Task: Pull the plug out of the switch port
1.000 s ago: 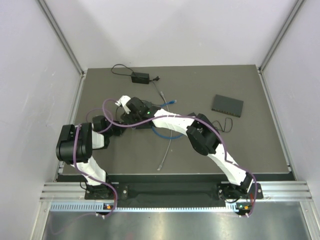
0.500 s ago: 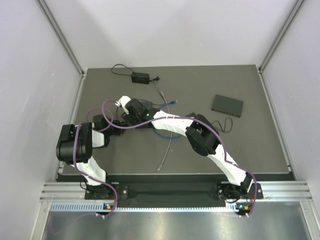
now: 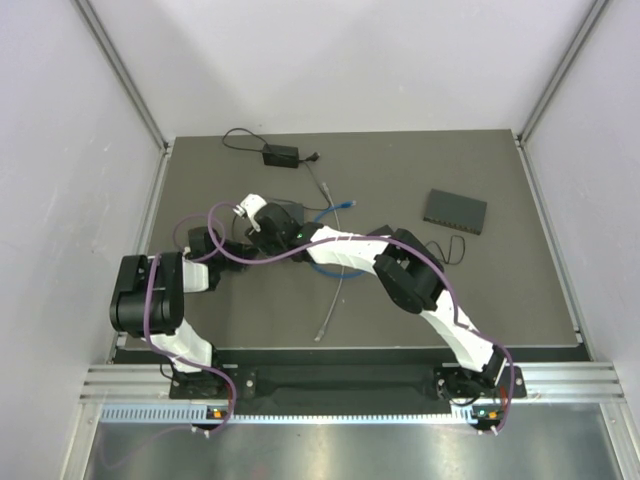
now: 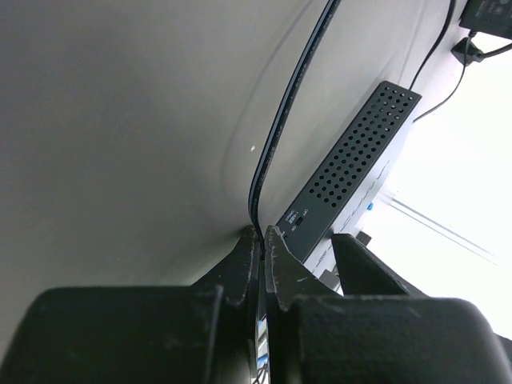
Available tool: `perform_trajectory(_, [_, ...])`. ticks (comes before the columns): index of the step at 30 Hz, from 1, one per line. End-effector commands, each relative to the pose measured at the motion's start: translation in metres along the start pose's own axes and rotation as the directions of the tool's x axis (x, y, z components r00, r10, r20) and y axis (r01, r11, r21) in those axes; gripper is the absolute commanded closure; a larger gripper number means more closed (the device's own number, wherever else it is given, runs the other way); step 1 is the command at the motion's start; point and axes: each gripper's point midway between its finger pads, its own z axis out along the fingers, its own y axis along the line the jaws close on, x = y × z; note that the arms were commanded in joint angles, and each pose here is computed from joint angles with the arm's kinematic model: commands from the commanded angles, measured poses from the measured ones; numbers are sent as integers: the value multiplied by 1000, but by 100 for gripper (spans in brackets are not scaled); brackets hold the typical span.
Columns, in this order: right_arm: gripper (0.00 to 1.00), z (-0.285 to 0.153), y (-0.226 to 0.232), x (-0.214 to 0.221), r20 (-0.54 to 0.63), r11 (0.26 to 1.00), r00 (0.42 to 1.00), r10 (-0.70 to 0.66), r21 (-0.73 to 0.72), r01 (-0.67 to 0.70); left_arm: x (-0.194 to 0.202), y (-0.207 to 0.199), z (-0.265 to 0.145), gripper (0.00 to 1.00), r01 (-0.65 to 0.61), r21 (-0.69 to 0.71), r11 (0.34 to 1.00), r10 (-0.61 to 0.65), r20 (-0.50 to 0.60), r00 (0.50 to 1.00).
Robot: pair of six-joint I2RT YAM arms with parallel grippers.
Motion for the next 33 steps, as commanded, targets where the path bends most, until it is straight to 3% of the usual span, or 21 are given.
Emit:
perform_trajectory(1, [47, -15, -33, 42, -160, 992, 985, -67, 93, 83, -28, 43, -5, 100, 32, -177, 984, -7, 142, 990])
perform_trajectory(11, [47, -22, -33, 49, -166, 994, 983, -81, 53, 91, -51, 17, -2, 100, -26, -162, 986, 57, 190, 980])
perform_trajectory(15, [46, -21, -28, 43, -143, 998, 988, -53, 29, 58, -46, 19, 1, 100, -37, -162, 986, 64, 160, 985])
perform_trajectory(23, [40, -47, -13, -12, 10, 996, 999, 38, -80, -37, -40, 2, -13, 100, -143, -121, 982, 161, 147, 976])
perform_trajectory(29, [34, -95, -34, -72, 111, 978, 977, 183, -123, -169, -49, -40, -30, 100, -334, -90, 938, 345, 205, 916])
perform_trajectory(33, [33, -112, -92, -75, 102, 918, 917, 387, -137, -372, -60, -72, -33, 100, -468, -80, 880, 473, 230, 850])
